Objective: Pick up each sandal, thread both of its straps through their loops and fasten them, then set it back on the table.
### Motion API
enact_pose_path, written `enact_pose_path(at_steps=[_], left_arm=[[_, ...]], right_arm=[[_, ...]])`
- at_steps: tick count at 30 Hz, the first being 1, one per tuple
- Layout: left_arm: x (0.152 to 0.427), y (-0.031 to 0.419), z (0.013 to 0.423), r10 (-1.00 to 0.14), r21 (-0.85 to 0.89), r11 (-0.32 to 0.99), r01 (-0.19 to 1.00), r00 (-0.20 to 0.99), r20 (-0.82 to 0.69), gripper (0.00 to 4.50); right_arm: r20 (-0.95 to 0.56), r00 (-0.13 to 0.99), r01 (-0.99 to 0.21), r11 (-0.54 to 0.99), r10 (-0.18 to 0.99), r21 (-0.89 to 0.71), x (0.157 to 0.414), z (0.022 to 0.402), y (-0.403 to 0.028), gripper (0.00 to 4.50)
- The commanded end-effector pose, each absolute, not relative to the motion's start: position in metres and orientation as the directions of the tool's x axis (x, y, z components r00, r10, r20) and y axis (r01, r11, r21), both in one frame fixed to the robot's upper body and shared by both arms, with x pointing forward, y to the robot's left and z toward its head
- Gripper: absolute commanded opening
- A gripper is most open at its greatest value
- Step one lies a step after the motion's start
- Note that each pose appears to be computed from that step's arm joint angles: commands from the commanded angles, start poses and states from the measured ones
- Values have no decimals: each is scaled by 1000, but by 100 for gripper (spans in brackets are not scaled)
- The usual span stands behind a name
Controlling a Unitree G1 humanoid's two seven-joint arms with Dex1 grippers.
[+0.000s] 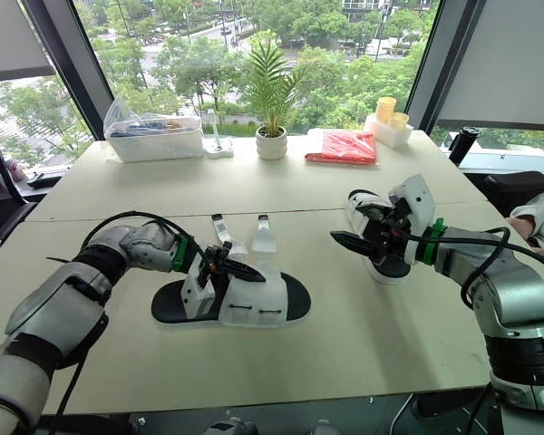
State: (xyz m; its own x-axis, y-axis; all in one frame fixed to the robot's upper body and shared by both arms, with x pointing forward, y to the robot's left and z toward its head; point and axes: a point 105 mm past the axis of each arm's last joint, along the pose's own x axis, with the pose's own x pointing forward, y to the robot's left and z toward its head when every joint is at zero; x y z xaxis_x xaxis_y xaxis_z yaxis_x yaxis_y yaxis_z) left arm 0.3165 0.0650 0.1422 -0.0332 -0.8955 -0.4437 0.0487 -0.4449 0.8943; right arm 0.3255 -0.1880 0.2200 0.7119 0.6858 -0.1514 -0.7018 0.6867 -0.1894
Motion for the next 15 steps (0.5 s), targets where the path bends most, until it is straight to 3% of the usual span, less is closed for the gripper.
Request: enact_pose_path(at_steps=[1,10,15], left_arm=[[319,63,152,-907,907,-420,-30,-10,-421,2],[345,65,144,-923,914,-379,-144,132,-361,2],[354,66,141,-933,912,-354,-208,153,-327,2]], right_arm=[[-124,701,-708,667,702,-231,320,231,-182,450],[-161,681,-729,637,715,-251,320,226,-176,450],[-167,673,-736,629,721,-252,319,226,-174,450]])
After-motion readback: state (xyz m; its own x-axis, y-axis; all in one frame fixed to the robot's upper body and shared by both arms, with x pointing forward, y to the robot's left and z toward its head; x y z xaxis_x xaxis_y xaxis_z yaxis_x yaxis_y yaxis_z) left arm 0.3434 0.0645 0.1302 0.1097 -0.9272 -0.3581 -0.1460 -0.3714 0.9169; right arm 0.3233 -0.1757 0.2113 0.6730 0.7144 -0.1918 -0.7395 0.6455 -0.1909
